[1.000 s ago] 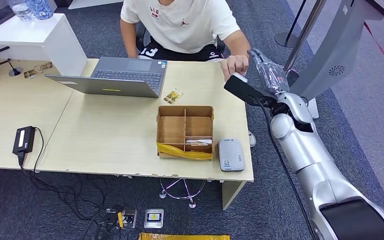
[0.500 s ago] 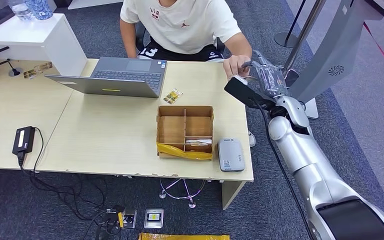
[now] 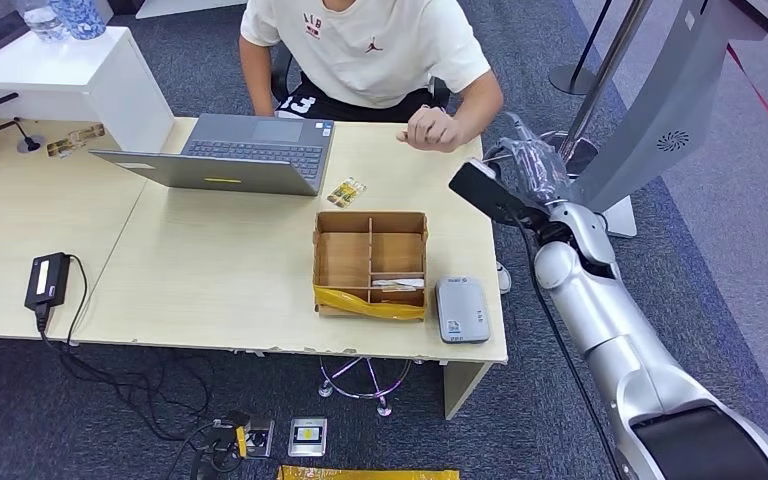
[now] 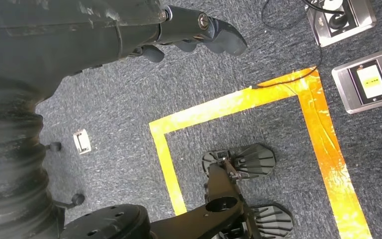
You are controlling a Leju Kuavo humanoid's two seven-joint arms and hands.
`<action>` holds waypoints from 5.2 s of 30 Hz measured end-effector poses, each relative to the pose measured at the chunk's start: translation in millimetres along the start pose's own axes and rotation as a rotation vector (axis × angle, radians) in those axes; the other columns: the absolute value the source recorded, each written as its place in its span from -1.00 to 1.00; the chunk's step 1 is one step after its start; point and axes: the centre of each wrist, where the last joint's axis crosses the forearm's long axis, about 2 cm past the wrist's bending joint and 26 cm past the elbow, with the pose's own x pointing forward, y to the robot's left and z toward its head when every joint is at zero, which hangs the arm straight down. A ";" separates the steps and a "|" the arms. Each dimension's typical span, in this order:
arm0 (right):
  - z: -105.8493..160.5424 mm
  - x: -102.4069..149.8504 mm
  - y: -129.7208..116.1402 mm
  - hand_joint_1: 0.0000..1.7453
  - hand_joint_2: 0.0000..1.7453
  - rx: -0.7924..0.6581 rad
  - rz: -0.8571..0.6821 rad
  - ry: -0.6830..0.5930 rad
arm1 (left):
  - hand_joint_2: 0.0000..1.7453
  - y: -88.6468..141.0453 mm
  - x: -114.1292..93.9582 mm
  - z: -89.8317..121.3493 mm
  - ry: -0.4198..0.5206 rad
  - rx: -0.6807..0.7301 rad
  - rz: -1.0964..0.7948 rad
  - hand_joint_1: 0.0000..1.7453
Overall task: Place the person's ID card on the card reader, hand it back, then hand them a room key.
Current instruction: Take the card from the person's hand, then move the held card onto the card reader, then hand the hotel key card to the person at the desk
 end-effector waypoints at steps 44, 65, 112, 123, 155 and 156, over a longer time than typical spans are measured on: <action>114.8 -67.6 100.8 1.00 1.00 0.104 -0.075 0.302 | 1.00 -2.3 -20.7 -0.5 0.040 0.005 0.017 -1.00; 73.9 -28.3 48.3 1.00 1.00 -0.033 -0.120 0.124 | 1.00 -0.4 -25.5 -0.8 0.020 0.020 0.027 -1.00; 149.0 -29.8 132.6 1.00 1.00 0.329 -0.142 0.212 | 1.00 -1.4 -21.1 -0.7 0.057 0.007 0.028 -1.00; 147.1 -32.2 140.5 1.00 1.00 0.412 -0.092 0.217 | 1.00 -4.1 -19.7 -0.3 0.055 0.007 0.031 -1.00; -35.3 39.4 -76.1 1.00 1.00 -0.134 0.096 -0.181 | 1.00 -12.6 -17.7 1.2 -0.030 0.042 0.021 -1.00; -40.4 44.9 -78.2 1.00 1.00 -0.116 0.123 -0.182 | 1.00 -13.0 -17.0 1.3 -0.031 0.043 0.026 -1.00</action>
